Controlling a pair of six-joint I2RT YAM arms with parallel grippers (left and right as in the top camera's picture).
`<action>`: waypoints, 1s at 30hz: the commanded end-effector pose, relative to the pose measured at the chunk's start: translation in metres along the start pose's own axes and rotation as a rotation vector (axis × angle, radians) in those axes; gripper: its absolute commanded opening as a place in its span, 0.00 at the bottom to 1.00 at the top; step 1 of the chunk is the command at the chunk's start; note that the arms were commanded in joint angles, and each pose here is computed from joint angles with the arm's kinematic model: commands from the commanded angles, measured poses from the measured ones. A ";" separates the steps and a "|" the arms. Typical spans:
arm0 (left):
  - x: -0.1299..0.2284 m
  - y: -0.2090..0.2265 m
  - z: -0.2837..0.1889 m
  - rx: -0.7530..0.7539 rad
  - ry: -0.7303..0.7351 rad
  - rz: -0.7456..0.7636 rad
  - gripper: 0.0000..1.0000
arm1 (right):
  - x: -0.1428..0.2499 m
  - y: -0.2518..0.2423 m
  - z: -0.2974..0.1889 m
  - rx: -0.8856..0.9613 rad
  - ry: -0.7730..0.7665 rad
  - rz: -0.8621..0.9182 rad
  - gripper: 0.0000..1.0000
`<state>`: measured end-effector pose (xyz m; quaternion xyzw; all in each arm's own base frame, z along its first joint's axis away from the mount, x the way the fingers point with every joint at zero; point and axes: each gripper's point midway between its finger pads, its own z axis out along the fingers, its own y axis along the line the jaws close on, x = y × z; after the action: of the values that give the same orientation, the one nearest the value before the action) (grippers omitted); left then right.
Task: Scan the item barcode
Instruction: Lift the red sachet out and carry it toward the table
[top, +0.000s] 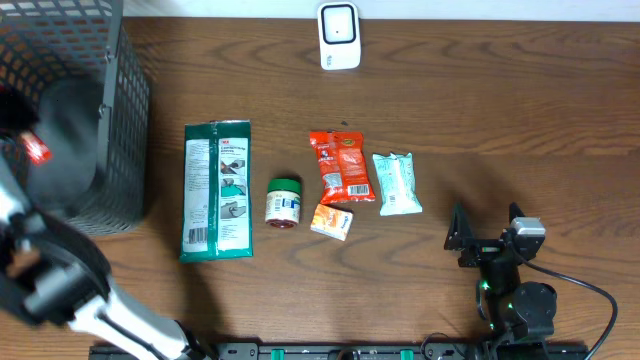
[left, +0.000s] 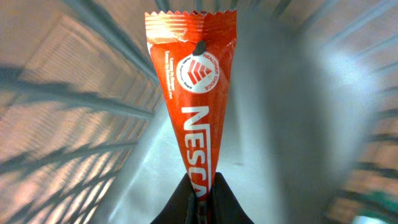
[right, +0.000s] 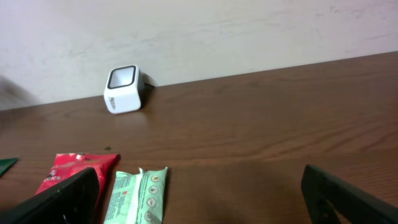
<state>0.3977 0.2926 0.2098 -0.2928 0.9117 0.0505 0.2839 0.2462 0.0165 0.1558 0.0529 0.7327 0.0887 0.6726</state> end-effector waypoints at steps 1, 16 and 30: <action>-0.014 -0.036 -0.084 0.124 -0.119 -0.121 0.07 | 0.000 -0.001 0.000 0.005 -0.001 0.004 0.99; 0.143 -0.213 -0.143 0.339 0.258 0.238 0.07 | 0.000 -0.001 0.000 0.005 -0.001 0.004 0.99; 0.264 -0.268 -0.065 0.372 0.433 0.403 0.62 | 0.000 -0.001 0.000 0.005 0.000 0.004 0.99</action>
<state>0.3442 -0.0761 0.1485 -0.0466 0.9833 -0.1252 0.1233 0.2462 0.0165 0.1557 0.0529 0.7329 0.0886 0.6725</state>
